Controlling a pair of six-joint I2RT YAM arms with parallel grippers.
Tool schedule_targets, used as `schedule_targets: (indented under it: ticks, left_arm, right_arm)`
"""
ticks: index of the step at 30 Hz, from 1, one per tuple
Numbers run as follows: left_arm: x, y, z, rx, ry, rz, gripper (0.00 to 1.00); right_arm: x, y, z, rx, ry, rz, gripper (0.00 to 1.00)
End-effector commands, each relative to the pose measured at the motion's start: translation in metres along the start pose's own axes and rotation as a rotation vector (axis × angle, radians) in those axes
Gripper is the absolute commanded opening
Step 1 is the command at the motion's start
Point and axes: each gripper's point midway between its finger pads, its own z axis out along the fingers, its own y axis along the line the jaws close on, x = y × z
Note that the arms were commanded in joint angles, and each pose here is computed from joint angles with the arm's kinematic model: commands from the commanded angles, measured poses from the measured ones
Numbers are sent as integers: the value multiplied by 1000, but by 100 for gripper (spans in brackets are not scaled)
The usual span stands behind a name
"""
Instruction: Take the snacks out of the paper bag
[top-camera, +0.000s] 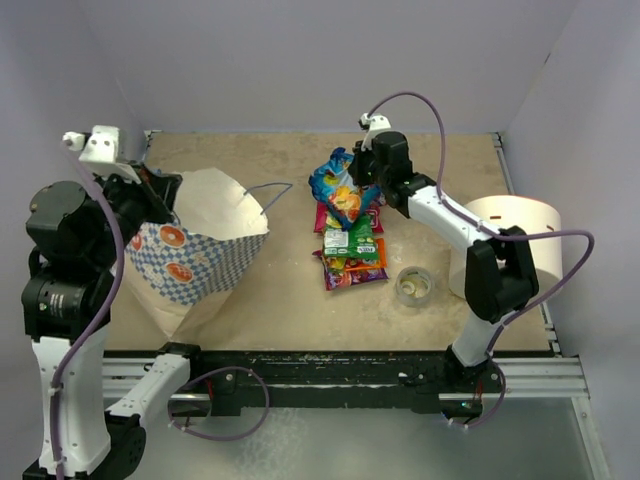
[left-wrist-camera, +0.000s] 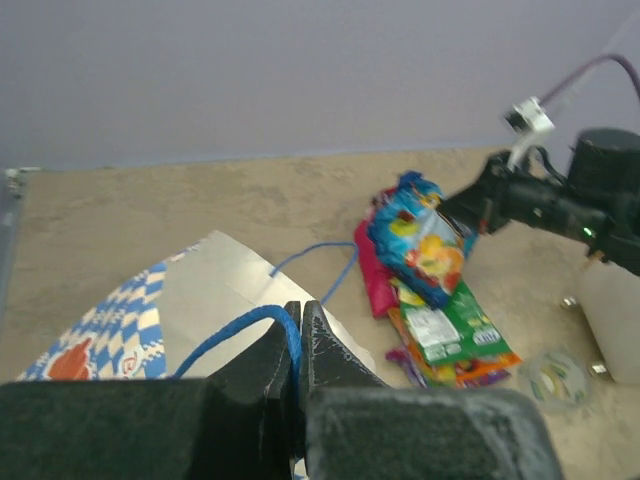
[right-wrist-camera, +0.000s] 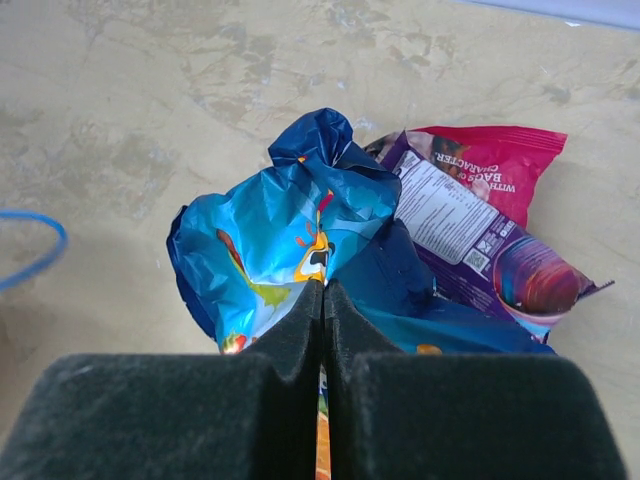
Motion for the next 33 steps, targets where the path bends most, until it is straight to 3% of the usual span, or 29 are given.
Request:
schedule_targets:
  ticks: [1, 7, 14, 21, 27, 33]
  left_arm:
    - [18, -43, 13, 249, 50, -87, 0]
    - [38, -57, 13, 316, 70, -276, 0]
    - [54, -38, 14, 157, 113, -435, 0]
    - [56, -27, 8, 75, 141, -441, 0]
    - [59, -26, 0, 67, 144, -426, 0]
    - [69, -24, -2, 56, 188, -409, 0]
  right_arm:
    - [-94, 11, -5, -37, -283, 39, 0]
    - [-80, -10, 10, 41, -255, 8, 0]
    - [-50, -17, 21, 56, -190, -17, 4]
    - [-52, -18, 17, 66, -158, -48, 37]
    - [-92, -14, -21, 88, -204, -112, 57]
    - [-64, 54, -73, -165, -132, -105, 72]
